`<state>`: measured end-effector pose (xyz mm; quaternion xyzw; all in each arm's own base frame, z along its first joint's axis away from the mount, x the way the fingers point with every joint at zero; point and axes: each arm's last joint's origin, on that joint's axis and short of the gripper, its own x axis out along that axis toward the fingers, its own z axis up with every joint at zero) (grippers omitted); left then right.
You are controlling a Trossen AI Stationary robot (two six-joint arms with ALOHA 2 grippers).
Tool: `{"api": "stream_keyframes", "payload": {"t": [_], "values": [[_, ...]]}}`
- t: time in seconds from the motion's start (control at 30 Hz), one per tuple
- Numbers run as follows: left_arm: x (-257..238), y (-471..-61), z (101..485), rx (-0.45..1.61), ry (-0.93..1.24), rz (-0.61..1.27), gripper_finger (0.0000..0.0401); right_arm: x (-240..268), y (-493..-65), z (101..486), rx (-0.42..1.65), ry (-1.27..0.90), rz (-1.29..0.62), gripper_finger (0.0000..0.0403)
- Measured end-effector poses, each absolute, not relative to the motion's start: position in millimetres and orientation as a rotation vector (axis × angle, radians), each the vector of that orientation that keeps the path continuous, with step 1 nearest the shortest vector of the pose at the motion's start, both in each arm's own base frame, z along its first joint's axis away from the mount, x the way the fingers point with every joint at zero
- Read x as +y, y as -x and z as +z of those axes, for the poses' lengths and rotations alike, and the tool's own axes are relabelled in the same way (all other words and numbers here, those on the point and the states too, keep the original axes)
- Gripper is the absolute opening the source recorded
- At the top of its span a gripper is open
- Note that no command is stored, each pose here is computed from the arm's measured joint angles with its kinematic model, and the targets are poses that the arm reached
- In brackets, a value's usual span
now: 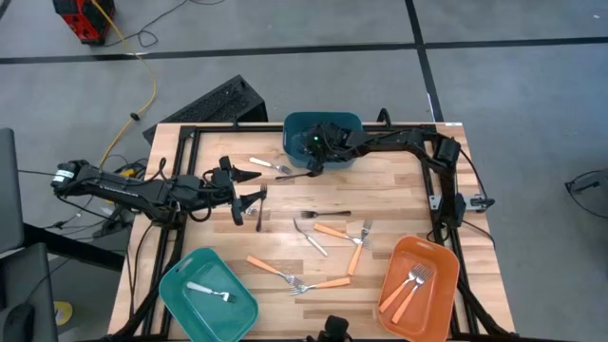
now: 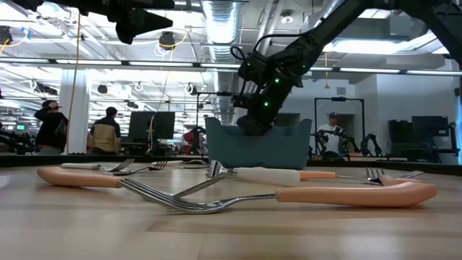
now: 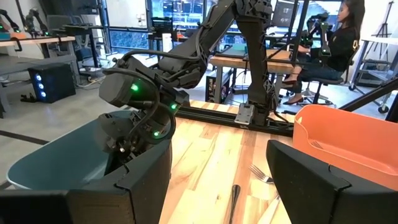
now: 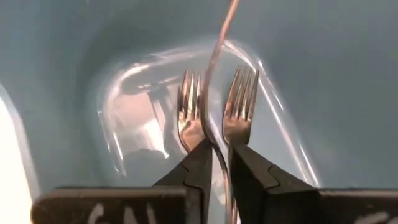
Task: Sort silverware by color (type)
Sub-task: Put the black fork into the blue bin, then put the white fork into the green blue bin
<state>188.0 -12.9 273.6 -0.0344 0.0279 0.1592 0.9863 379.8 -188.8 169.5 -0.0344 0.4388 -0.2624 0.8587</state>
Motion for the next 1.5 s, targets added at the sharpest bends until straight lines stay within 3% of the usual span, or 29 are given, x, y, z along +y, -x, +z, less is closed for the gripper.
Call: {"api": "stream_keyframes", "payload": {"t": [0.2,0.47,0.9,1.13,1.33,1.5], "values": [[-12.9,-188.0,273.6,0.056,0.070,0.319,0.0249,-188.8,-380.3,169.9,0.916,0.073,-0.552,0.0117],[-12.9,-187.9,272.6,0.067,0.067,0.319,0.0249,-184.9,-380.6,180.5,0.890,0.106,-0.537,0.0128],[0.4,-185.2,258.6,0.180,0.140,0.472,0.0249,-150.4,-346.6,291.5,0.663,0.167,-0.508,0.0129],[22.4,-189.2,254.2,0.432,0.152,0.542,0.0249,-119.4,-311.6,344.6,0.577,0.198,-0.474,0.0129],[18.4,-202.9,247.7,0.711,0.145,0.284,0.0249,-104.7,-291.6,361.8,0.578,0.201,-0.452,0.0129],[10.3,-204.1,228.2,0.902,0.110,0.260,0.0249,-98.3,-291.4,359.3,0.609,0.198,-0.430,0.0129]]}}
